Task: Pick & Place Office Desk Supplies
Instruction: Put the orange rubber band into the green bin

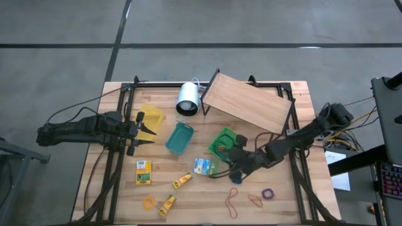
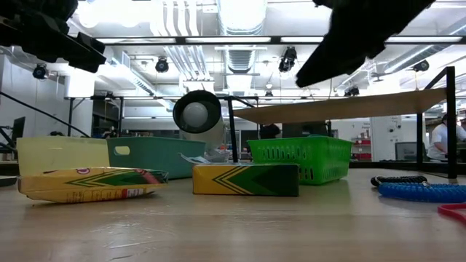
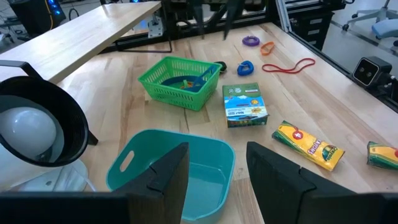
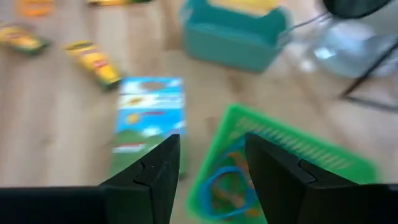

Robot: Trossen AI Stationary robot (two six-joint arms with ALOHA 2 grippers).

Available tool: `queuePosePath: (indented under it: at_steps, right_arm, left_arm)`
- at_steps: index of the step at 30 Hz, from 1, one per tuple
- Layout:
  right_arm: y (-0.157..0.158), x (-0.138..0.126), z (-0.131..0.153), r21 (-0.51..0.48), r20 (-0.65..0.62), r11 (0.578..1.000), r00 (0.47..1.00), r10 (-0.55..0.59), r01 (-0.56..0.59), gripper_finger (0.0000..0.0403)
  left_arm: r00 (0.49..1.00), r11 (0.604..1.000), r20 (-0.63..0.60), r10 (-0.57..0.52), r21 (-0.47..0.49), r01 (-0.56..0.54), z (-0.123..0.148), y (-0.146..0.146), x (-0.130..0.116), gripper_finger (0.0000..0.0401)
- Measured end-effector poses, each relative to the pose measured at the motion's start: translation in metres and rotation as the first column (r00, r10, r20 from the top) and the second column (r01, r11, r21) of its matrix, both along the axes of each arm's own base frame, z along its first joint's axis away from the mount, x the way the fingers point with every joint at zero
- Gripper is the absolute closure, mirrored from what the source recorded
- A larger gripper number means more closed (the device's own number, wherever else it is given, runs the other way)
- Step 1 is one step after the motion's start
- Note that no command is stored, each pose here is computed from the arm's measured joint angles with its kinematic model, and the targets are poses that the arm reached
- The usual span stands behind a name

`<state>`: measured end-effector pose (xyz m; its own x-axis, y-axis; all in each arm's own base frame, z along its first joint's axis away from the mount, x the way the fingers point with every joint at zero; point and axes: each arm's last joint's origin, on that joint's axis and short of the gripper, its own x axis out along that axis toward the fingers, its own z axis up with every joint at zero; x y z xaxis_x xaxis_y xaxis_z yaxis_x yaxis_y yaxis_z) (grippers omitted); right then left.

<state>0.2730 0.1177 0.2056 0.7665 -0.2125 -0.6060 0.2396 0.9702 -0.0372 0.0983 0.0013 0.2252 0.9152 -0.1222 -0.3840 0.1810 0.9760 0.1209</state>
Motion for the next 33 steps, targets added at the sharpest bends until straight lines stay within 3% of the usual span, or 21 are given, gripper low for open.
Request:
queuePosePath:
  at_steps: [4, 7, 13, 17, 19, 23, 33]
  right_arm:
    - [0.007, -0.007, 0.006, 0.184, -0.019, 0.981, 0.997, 0.071, -0.067, 0.0238]
    - [0.014, -0.011, 0.009, 0.339, -0.034, 0.938, 0.995, 0.091, -0.074, 0.0247]
    - [0.028, -0.019, -0.001, 0.542, -0.144, 0.835, 0.989, -0.017, 0.093, 0.0263]
    - [0.041, -0.024, -0.011, 0.629, -0.239, 0.765, 0.971, 0.023, 0.137, 0.0270]
    - [0.047, -0.026, -0.014, 0.681, -0.286, 0.708, 0.958, 0.025, 0.185, 0.0272]
    - [0.060, -0.032, -0.022, 0.729, -0.378, 0.617, 0.926, 0.002, 0.296, 0.0276]
    - [0.095, -0.054, -0.043, 0.714, -0.521, 0.522, 0.852, -0.047, 0.466, 0.0275]
  left_arm:
    - [1.000, 1.000, -0.002, 0.000, 0.000, 0.000, 0.000, 0.000, 0.000, 0.0237]
    - [1.000, 1.000, -0.003, 0.000, 0.000, 0.000, 0.000, 0.000, 0.000, 0.0238]
    - [1.000, 1.000, -0.003, 0.000, 0.000, 0.000, 0.000, 0.000, 0.000, 0.0238]
    - [1.000, 1.000, -0.003, 0.000, 0.000, 0.000, 0.000, 0.000, 0.000, 0.0238]
    - [1.000, 1.000, -0.003, 0.000, 0.000, 0.000, 0.000, 0.000, 0.000, 0.0238]
    - [1.000, 1.000, -0.004, 0.000, 0.000, 0.000, 0.000, 0.000, 0.000, 0.0238]
    - [1.000, 1.000, -0.005, 0.000, 0.000, 0.000, -0.001, 0.000, 0.000, 0.0237]
